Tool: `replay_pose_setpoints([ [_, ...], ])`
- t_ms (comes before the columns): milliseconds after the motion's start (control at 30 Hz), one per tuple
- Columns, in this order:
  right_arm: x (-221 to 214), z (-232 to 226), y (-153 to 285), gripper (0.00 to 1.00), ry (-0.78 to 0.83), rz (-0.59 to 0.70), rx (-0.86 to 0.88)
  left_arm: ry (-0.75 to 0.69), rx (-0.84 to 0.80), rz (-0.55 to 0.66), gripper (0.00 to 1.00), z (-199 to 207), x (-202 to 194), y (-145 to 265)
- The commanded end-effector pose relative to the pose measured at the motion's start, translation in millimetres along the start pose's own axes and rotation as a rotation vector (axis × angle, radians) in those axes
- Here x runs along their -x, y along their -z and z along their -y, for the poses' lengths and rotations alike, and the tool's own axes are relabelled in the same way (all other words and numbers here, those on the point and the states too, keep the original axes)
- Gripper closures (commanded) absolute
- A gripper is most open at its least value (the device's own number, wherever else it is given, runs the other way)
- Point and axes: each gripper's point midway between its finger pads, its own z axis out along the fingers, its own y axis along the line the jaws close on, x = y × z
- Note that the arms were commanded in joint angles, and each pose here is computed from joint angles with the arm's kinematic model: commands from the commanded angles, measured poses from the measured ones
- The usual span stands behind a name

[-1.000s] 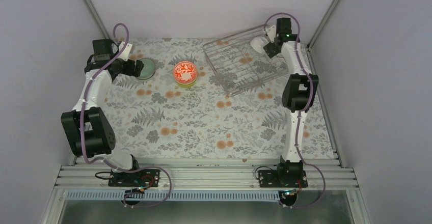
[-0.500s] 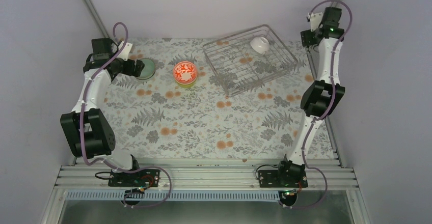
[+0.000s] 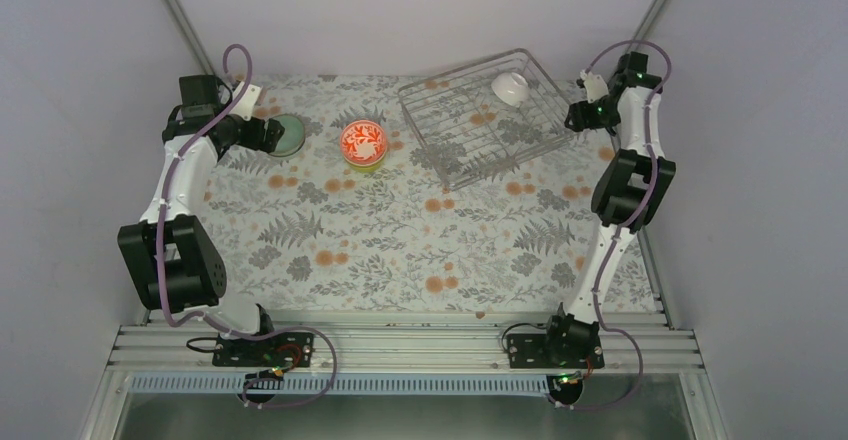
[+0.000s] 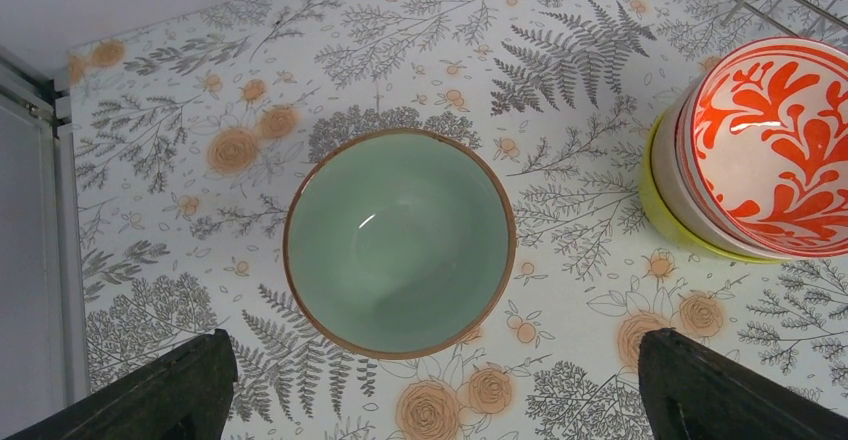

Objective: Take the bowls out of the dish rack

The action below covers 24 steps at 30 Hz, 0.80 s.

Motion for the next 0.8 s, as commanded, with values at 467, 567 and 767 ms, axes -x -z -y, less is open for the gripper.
replay_pose_setpoints([
  [467, -1.6, 20.3, 5.1, 0.83, -0.007, 0.006, -0.134, -0.022, -0.029, 0.048, 0.00, 13.3, 6.2, 14.7],
  [567, -4.4, 18.4, 5.6, 0.93, -0.006, 0.003, -0.134, -0.024, -0.030, 0.054, 0.00, 15.2, 6.5, 18.0],
  [767, -18.9, 8.9, 19.6, 0.96, -0.018, -0.022, -0.137, -0.034, -0.031, 0.059, 0.00, 18.2, 7.4, 25.2],
])
